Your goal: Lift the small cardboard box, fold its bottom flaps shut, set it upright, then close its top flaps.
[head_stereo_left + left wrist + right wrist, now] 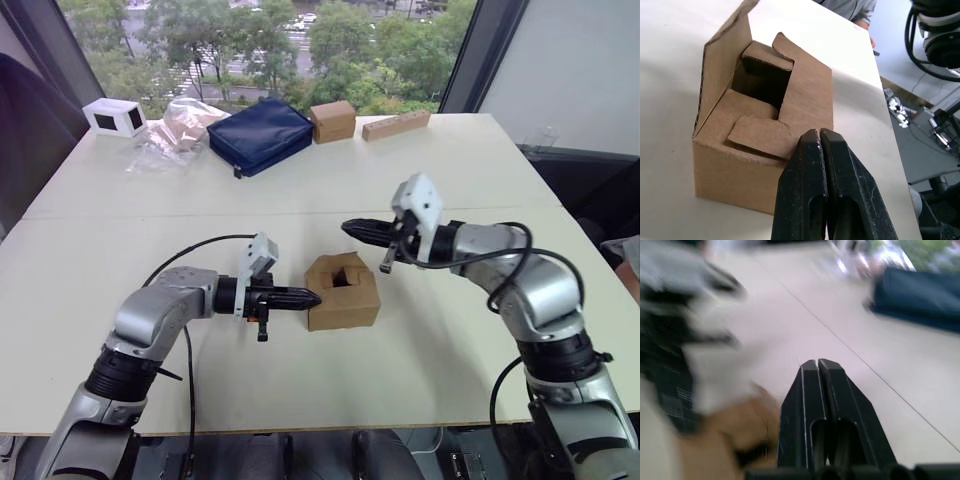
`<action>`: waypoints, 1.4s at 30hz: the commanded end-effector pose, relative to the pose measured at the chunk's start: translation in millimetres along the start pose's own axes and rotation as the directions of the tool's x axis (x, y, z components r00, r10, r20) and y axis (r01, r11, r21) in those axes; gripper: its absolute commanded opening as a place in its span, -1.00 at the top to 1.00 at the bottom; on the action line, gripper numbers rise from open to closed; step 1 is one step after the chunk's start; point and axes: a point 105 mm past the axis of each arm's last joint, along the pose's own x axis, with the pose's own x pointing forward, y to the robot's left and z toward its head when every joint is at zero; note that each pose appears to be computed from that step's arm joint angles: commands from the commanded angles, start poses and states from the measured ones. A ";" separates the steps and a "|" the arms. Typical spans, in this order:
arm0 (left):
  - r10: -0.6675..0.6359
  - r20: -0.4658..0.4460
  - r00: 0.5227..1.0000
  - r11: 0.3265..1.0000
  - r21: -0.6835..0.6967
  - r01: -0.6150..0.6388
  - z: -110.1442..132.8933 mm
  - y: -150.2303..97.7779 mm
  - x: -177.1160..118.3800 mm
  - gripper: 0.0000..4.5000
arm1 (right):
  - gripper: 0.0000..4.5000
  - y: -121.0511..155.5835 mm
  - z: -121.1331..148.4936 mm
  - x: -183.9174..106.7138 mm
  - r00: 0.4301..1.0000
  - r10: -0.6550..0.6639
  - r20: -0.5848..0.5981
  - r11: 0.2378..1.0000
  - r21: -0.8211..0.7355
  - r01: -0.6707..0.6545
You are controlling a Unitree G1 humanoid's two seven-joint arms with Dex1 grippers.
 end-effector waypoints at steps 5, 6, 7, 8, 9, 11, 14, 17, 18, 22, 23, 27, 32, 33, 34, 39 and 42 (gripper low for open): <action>0.013 0.000 1.000 0.999 0.034 -0.013 1.5 -2.2 -5.1 0.98 | 1.00 32.4 2.7 -0.9 0.991 0.130 0.015 0.990 -0.056 -0.129; 0.017 0.002 1.000 0.999 0.036 -0.017 1.9 -1.6 -5.7 0.98 | 1.00 38.3 1.8 -3.0 0.988 0.152 0.013 0.987 -0.054 -0.151; 0.021 0.004 1.000 0.999 0.036 -0.021 2.3 -1.3 -6.2 0.98 | 1.00 41.9 0.3 -4.9 0.987 0.161 0.007 0.986 -0.054 -0.161; 0.023 0.006 1.000 0.999 0.037 -0.024 2.9 -1.1 -6.9 0.98 | 1.00 44.2 -0.9 -6.2 0.986 0.166 0.001 0.985 -0.054 -0.166; 0.031 0.010 0.999 0.999 0.038 -0.031 4.1 -0.5 -8.2 0.98 | 1.00 45.5 -2.2 -7.3 0.986 0.167 -0.004 0.985 -0.054 -0.167; 0.041 0.026 0.999 0.998 0.038 -0.042 8.5 -0.2 -12.0 0.98 | 1.00 46.9 -3.4 -8.9 0.986 0.165 -0.008 0.985 -0.051 -0.165; 0.059 0.104 0.993 0.998 0.026 -0.062 27.8 1.6 -21.9 0.98 | 1.00 46.2 -4.4 -10.1 0.988 0.152 -0.011 0.987 -0.051 -0.152; 0.082 0.169 0.982 0.996 0.028 -0.087 45.4 7.5 -22.0 0.98 | 1.00 45.0 -6.3 -10.5 0.990 0.141 -0.016 0.989 -0.049 -0.142; 0.093 0.174 0.980 0.995 0.030 -0.099 47.1 10.5 -18.3 0.98 | 1.00 45.3 -6.9 -10.5 0.990 0.141 -0.017 0.989 -0.048 -0.141; 0.125 0.179 0.976 0.991 0.032 -0.133 47.7 22.1 -6.0 0.98 | 1.00 45.3 -8.3 -8.3 0.990 0.137 -0.020 0.989 -0.046 -0.137; 0.140 0.176 0.974 0.989 0.032 -0.147 46.8 26.0 -3.1 0.98 | 1.00 45.2 -9.0 -8.2 0.991 0.135 -0.022 0.990 -0.046 -0.136; 0.145 0.152 0.978 0.988 0.035 -0.152 38.7 32.4 7.0 0.98 | 1.00 46.2 -9.0 -8.7 0.991 0.133 -0.021 0.990 -0.046 -0.133; 0.167 0.119 0.979 0.984 0.036 -0.172 27.2 41.2 13.5 0.98 | 1.00 47.0 -6.9 -9.7 0.992 0.125 -0.009 0.991 -0.049 -0.125; 0.160 0.124 0.979 0.986 0.034 -0.165 27.1 40.3 16.0 0.98 | 1.00 48.9 -6.3 -10.5 0.992 0.128 -0.002 0.991 -0.046 -0.127; 0.153 0.126 0.980 0.987 0.032 -0.159 27.0 39.3 17.9 0.98 | 1.00 50.9 -5.1 -11.9 0.991 0.131 0.004 0.990 -0.044 -0.131; 0.140 0.137 0.981 0.989 0.024 -0.145 28.2 35.9 20.4 0.98 | 1.00 60.9 -0.3 -20.8 0.987 0.158 0.008 0.986 -0.056 -0.158; 0.144 0.139 0.980 0.989 0.009 -0.146 28.1 36.1 20.6 0.98 | 1.00 67.8 -6.7 -22.8 0.983 0.180 -0.031 0.981 -0.067 -0.182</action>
